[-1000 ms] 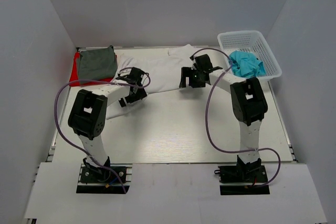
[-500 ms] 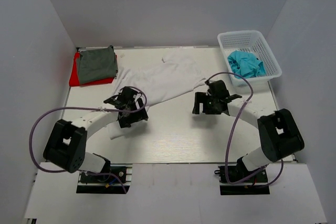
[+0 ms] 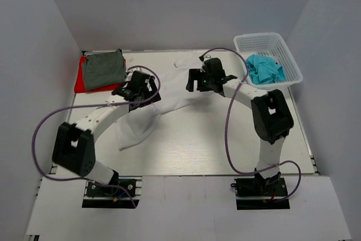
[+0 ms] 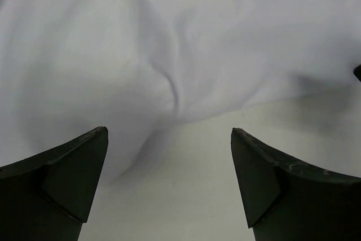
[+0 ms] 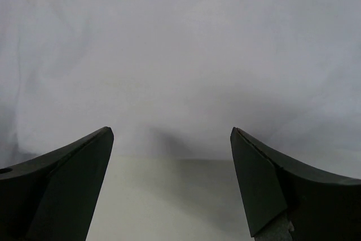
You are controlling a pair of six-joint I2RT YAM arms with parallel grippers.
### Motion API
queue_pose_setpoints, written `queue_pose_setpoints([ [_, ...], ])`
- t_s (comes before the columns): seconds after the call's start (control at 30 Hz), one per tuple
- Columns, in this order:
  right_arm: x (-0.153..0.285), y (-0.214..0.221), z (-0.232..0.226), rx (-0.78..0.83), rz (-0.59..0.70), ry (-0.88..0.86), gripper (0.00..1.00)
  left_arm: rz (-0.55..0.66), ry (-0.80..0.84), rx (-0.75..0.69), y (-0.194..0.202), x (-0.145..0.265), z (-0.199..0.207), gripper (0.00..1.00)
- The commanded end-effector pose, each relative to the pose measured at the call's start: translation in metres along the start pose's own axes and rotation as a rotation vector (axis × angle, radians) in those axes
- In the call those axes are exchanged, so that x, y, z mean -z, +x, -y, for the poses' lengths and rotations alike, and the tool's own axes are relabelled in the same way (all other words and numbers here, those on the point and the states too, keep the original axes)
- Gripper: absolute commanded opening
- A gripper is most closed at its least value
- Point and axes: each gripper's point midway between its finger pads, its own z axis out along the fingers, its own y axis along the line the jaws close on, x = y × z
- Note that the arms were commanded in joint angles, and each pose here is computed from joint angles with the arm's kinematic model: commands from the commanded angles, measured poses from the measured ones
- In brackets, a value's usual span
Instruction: Fold and stack the t-shirts
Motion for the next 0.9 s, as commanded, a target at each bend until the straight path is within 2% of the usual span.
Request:
queue_pose_setpoints([
  [0.0, -0.025, -0.009, 0.000, 0.035, 0.019, -0.005, 0.90, -0.020, -0.086, -0.020, 0.000, -0.036, -0.007, 1.00],
  [0.13, -0.049, 0.003, 0.011, 0.022, -0.049, 0.018, 0.90, -0.127, -0.143, -0.029, 0.024, -0.070, -0.014, 1.00],
  [0.23, -0.046, 0.037, 0.024, 0.007, -0.077, 0.048, 0.90, -0.210, -0.172, -0.036, 0.056, -0.077, -0.029, 1.00],
  [0.27, -0.032, 0.046, 0.026, 0.005, -0.084, 0.055, 0.90, -0.233, -0.164, -0.046, 0.068, -0.077, -0.030, 1.00],
  [0.33, -0.021, 0.062, 0.033, -0.019, -0.111, 0.082, 0.90, -0.275, -0.122, -0.044, 0.092, -0.067, -0.032, 1.00],
  [0.37, -0.006, 0.090, 0.042, -0.021, -0.157, 0.118, 0.90, -0.302, -0.094, -0.047, 0.103, -0.063, -0.031, 1.00],
  [0.4, 0.001, 0.102, 0.045, -0.034, -0.180, 0.133, 0.90, -0.389, -0.037, -0.036, 0.131, -0.054, -0.032, 1.00],
  [0.43, 0.020, 0.131, 0.049, -0.047, -0.223, 0.140, 0.90, -0.408, 0.017, -0.025, 0.137, -0.044, -0.027, 1.00],
  [0.5, 0.035, 0.153, 0.050, -0.089, -0.262, 0.148, 0.90, -0.503, 0.103, -0.043, 0.168, -0.023, -0.025, 1.00],
  [0.53, 0.050, 0.165, 0.050, -0.096, -0.268, 0.145, 0.90, -0.513, 0.134, -0.055, 0.174, -0.014, -0.022, 1.00],
  [0.57, 0.064, 0.175, 0.049, -0.105, -0.268, 0.142, 0.90, -0.467, 0.175, -0.052, 0.164, -0.003, -0.016, 1.00],
  [0.6, 0.075, 0.168, 0.044, -0.117, -0.237, 0.135, 0.90, -0.479, 0.174, -0.064, 0.168, 0.007, -0.019, 1.00],
  [0.63, 0.083, 0.182, 0.048, -0.115, -0.258, 0.147, 0.90, -0.459, 0.170, -0.066, 0.164, 0.012, -0.021, 1.00],
  [0.67, 0.093, 0.165, 0.041, -0.102, -0.199, 0.124, 0.90, -0.397, 0.159, -0.069, 0.145, 0.016, -0.017, 1.00],
  [0.73, 0.099, 0.151, 0.039, -0.068, -0.162, 0.119, 0.90, -0.317, 0.172, -0.065, 0.119, 0.029, -0.009, 1.00],
  [0.77, 0.101, 0.130, 0.032, -0.053, -0.113, 0.103, 0.90, -0.235, 0.161, -0.074, 0.090, 0.032, -0.001, 1.00],
  [0.83, 0.113, 0.095, 0.042, -0.038, -0.005, 0.183, 0.90, -0.172, 0.094, -0.077, 0.066, 0.035, -0.003, 1.00],
  [0.87, 0.119, 0.065, 0.038, -0.026, 0.068, 0.192, 0.90, -0.097, 0.047, -0.054, 0.040, 0.034, -0.004, 1.00],
])
